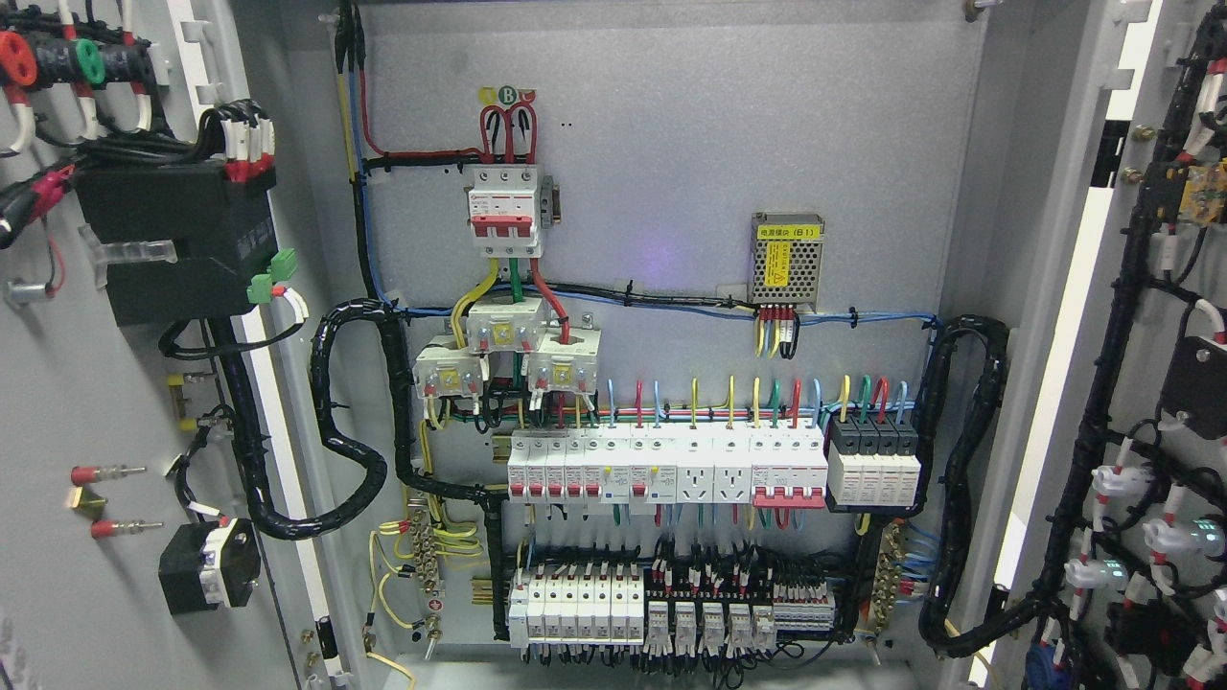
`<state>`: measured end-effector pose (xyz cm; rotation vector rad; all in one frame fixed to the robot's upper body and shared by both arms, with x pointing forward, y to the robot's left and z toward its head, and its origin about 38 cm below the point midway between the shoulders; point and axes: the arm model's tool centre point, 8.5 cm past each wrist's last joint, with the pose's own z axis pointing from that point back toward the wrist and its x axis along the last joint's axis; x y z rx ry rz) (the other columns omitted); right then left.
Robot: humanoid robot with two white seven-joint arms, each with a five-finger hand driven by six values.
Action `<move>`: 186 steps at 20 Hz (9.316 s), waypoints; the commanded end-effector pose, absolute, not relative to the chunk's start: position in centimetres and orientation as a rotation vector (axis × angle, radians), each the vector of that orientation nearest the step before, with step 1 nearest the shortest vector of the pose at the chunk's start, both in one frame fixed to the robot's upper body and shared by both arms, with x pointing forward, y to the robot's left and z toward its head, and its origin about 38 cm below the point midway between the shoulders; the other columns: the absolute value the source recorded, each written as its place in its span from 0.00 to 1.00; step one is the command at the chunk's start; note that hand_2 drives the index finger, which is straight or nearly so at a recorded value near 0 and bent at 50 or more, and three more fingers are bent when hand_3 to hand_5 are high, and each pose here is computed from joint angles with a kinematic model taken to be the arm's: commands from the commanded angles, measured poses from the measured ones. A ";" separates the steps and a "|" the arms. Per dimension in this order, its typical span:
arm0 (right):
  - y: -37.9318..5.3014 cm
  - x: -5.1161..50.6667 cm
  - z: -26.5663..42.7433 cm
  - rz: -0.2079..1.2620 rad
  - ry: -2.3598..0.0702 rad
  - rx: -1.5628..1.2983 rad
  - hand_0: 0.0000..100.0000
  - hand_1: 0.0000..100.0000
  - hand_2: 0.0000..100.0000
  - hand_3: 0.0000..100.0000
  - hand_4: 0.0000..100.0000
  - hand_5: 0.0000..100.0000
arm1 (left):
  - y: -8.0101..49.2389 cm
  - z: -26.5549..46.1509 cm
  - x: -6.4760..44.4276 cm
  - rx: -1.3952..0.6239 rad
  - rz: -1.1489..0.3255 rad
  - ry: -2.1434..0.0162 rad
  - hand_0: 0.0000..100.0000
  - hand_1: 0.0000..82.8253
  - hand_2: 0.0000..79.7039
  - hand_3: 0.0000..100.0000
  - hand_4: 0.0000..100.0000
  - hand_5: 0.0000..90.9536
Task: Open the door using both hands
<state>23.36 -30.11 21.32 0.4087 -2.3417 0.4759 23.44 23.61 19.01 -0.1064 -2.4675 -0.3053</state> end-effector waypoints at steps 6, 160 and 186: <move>-32.1 23.0 22.0 0.452 -2.340 0.363 0.38 0.00 0.00 0.00 0.00 0.00 | 28.4 20.8 16.8 0.135 -0.277 -2.942 0.00 0.00 0.00 0.00 0.00 0.00; -30.6 -14.1 -19.5 0.154 -0.565 0.216 0.38 0.00 0.00 0.00 0.00 0.00 | 23.3 -25.4 -1.6 -0.152 -0.006 -0.368 0.00 0.00 0.00 0.00 0.00 0.00; -24.8 -5.5 -26.1 0.219 0.158 0.029 0.38 0.00 0.00 0.00 0.00 0.00 | 23.2 -26.1 -3.9 -0.151 0.086 0.064 0.00 0.00 0.00 0.00 0.00 0.00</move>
